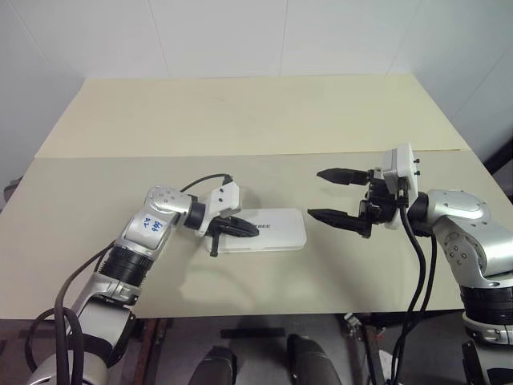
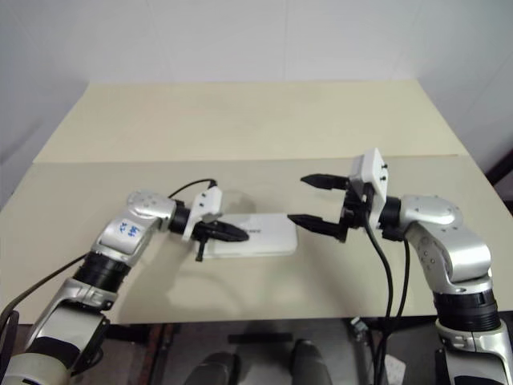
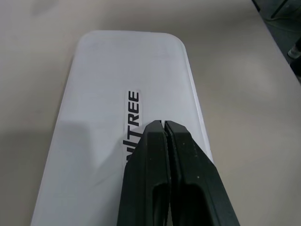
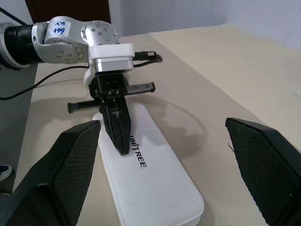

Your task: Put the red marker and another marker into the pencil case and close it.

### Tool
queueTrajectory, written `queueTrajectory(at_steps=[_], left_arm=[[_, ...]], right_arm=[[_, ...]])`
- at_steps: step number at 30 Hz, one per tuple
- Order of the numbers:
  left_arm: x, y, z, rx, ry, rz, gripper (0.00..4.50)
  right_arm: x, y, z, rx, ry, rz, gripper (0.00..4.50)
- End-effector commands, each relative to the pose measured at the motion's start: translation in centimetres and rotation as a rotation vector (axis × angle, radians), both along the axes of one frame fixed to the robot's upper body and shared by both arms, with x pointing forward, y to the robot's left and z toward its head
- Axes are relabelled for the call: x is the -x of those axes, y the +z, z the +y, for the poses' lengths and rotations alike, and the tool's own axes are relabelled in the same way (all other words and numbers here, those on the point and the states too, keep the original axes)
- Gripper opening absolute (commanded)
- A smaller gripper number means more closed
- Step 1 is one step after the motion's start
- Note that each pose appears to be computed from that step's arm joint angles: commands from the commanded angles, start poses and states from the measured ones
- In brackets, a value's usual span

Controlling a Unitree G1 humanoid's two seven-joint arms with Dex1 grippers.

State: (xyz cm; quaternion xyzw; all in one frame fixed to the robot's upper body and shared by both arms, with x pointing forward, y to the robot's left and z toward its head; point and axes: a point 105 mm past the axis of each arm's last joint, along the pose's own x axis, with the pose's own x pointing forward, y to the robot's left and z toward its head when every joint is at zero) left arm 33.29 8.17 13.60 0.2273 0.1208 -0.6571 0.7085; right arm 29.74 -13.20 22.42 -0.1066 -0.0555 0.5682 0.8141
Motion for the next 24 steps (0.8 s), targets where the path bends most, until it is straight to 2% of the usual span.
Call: queueTrajectory(at_steps=[1, 4, 10, 17, 21, 24], left_arm=[[-0.1, -0.4, -0.2, -0.039, 0.019, 0.001, 0.06], [0.1, -0.2, -0.4, -0.017, 0.025, 0.005, 0.06], [0.5, 2.6, -0.8, 0.170, 0.038, 0.036, 0.06], [2.1, 6.0, 1.7, 0.305, 0.037, 0.067, 0.06], [2.4, 6.7, 4.0, 0.319, 0.094, 0.045, 0.90], [2.7, 6.4, 6.5, 0.309, 0.168, 0.020, 1.91]], right_arm=[[0.5, 0.9, 0.3, -0.010, 0.009, -0.054, 4.50], [0.5, 0.9, 0.3, -0.012, 0.010, -0.052, 4.50], [0.4, 0.7, 0.3, -0.011, 0.016, -0.044, 4.50], [-0.4, 0.6, 0.2, 0.018, 0.020, -0.055, 4.50], [-1.0, -0.7, -0.3, 0.103, 0.017, -0.072, 4.50], [-1.4, -0.8, -0.9, 0.115, 0.016, -0.086, 4.50]])
